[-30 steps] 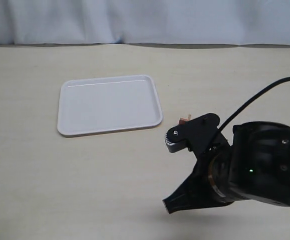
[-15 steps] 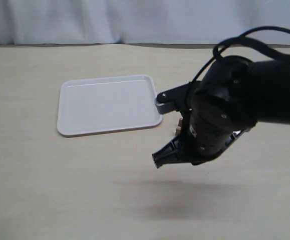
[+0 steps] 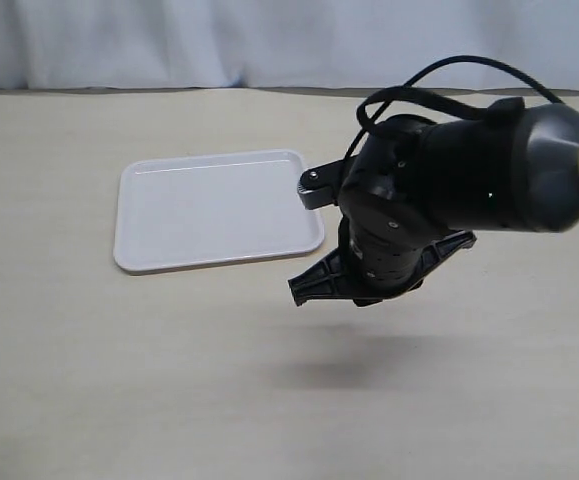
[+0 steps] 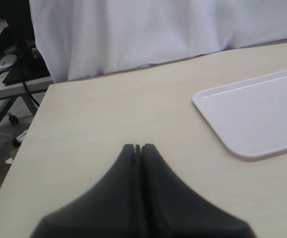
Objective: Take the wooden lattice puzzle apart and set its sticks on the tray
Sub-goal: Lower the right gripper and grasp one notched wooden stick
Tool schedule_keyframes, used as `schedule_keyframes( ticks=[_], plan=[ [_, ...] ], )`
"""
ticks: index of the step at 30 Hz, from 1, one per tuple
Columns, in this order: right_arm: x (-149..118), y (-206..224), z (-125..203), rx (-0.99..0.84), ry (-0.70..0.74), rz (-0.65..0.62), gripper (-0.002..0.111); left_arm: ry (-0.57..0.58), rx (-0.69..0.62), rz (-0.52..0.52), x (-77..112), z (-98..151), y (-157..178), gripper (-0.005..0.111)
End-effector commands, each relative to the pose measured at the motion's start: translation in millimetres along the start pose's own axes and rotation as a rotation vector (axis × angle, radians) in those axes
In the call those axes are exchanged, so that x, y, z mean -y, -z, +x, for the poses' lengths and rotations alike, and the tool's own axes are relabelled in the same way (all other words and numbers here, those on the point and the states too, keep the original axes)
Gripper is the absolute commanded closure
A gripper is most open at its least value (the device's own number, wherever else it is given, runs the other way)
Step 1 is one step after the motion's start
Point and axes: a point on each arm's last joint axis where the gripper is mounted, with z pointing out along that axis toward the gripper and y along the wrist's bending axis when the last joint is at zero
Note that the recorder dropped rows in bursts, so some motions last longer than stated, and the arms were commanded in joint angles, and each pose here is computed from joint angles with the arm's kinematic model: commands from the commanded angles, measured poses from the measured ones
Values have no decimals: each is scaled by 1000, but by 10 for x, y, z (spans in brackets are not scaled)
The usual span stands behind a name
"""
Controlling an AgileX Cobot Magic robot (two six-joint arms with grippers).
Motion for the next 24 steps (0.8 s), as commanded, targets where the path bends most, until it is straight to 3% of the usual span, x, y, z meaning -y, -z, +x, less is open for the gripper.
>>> schedule_keyframes(
  ticks=[1, 14, 24],
  plan=[
    [90, -19, -63, 9, -17, 12, 77, 2, 5, -2, 0, 2, -1, 107],
    [321, -197, -138, 17, -136, -88, 75, 0, 5, -2, 0, 2, -1, 107],
    [303, -273, -83, 43, -214, -123, 75, 0, 5, -2, 0, 2, -1, 107]
  ],
)
